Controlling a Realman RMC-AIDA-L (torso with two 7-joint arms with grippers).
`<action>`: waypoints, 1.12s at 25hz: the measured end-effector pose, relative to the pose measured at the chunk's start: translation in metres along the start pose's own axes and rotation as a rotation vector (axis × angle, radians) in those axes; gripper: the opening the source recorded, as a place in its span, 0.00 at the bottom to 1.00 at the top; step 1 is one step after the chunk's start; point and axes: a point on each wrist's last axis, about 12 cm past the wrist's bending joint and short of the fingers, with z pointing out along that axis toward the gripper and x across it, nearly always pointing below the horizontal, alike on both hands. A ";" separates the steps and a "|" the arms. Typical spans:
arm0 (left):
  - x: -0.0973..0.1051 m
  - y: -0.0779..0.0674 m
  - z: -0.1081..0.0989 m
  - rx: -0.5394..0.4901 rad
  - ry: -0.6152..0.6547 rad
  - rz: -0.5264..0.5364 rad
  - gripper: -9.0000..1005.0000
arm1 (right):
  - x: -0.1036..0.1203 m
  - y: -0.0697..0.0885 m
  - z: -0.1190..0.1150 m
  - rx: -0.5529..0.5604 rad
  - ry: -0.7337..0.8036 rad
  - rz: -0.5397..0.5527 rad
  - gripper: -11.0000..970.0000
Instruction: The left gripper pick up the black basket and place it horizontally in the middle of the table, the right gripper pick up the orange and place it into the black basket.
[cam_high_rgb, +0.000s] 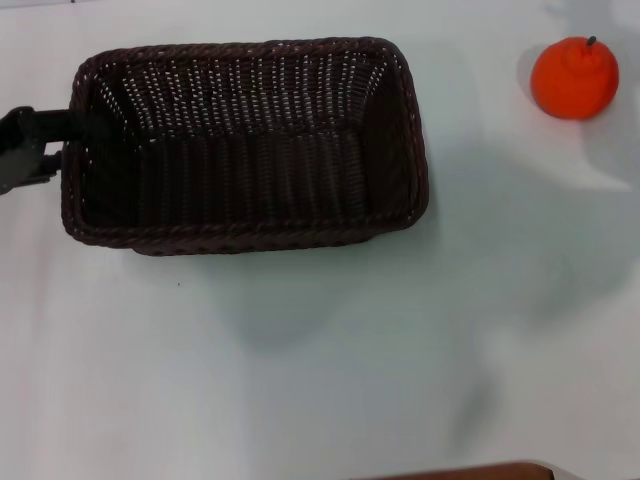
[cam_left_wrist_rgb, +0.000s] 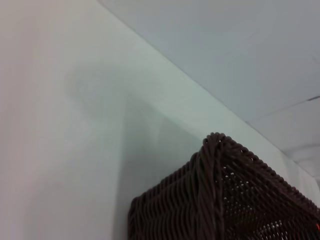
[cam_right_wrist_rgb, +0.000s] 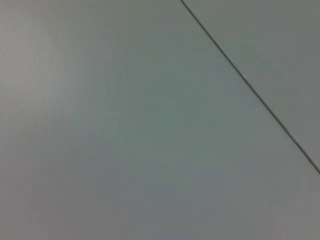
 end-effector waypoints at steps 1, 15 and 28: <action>0.000 0.000 0.000 0.000 0.001 -0.001 0.44 | 0.000 0.000 0.001 0.000 0.000 -0.001 0.93; 0.001 0.010 -0.018 -0.020 -0.024 -0.008 0.70 | 0.004 -0.004 0.009 0.037 -0.017 -0.036 0.93; -0.010 0.025 -0.056 0.099 -0.460 0.340 0.70 | 0.030 -0.026 0.047 0.525 -0.545 -0.210 0.93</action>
